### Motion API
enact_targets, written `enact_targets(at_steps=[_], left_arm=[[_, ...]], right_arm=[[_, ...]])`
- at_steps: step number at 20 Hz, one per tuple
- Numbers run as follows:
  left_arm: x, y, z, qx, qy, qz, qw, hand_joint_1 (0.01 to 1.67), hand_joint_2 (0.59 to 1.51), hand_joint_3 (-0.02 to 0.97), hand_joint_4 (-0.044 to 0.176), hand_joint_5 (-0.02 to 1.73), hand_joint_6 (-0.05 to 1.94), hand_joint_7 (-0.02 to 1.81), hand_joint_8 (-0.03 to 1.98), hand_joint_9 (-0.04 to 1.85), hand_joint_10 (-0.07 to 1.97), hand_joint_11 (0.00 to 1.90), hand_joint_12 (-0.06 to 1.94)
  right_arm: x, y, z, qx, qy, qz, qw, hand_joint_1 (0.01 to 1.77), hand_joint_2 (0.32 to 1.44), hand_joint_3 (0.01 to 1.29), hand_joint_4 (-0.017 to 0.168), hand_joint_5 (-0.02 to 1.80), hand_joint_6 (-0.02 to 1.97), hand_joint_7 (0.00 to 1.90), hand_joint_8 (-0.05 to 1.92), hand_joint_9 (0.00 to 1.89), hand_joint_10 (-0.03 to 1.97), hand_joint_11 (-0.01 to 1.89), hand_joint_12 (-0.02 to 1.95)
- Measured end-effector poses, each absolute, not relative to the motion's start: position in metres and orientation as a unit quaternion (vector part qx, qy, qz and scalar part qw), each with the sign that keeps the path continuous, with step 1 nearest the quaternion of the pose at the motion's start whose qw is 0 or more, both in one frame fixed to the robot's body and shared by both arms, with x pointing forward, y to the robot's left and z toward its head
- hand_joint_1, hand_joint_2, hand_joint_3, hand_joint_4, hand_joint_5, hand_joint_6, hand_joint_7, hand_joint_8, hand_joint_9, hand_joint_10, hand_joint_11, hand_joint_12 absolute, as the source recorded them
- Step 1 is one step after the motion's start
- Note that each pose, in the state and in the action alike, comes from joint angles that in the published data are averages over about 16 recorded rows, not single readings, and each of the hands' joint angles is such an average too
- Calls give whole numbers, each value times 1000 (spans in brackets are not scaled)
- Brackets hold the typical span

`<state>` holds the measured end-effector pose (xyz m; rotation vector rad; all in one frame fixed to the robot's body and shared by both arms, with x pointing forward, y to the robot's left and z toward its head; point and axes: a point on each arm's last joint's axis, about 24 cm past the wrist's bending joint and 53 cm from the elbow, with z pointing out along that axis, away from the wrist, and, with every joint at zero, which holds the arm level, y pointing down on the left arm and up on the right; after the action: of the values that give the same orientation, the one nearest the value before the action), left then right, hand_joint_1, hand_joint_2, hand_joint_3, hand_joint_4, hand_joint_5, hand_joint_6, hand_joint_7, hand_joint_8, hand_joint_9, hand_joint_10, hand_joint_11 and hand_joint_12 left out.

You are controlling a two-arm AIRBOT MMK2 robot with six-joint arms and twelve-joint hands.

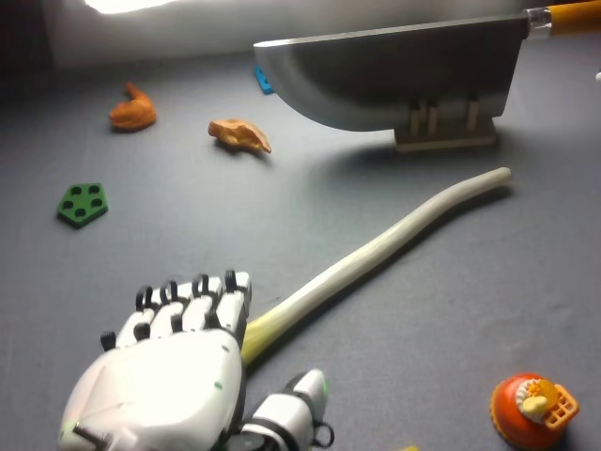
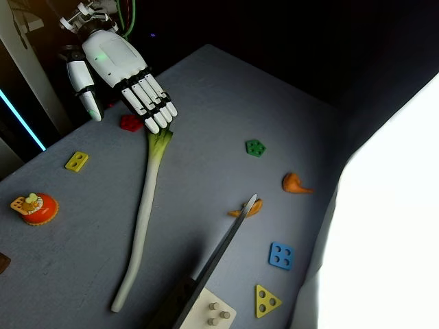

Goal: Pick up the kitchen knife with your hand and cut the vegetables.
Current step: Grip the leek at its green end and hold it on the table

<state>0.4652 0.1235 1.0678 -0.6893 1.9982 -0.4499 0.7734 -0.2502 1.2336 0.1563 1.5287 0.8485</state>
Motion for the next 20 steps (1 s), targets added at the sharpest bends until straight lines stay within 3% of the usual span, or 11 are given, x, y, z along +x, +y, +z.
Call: enact_targets(at_steps=[14,20], left_arm=[[455,125,1056,-287,808,-194,476,179,1374,10,2,57,2,70,-5,51,8,20,141],[453,133,1047,-299,810,-183,469,258,1384,10,4,55,4,66,-4,51,8,17,146]], right_arm=[[808,-239,1207,55,666,365,648,1141,977,17,51,18,20,12,14,19,2,12,22],[817,-237,1198,56,665,366,648,1130,988,17,36,18,20,13,15,20,2,12,23]])
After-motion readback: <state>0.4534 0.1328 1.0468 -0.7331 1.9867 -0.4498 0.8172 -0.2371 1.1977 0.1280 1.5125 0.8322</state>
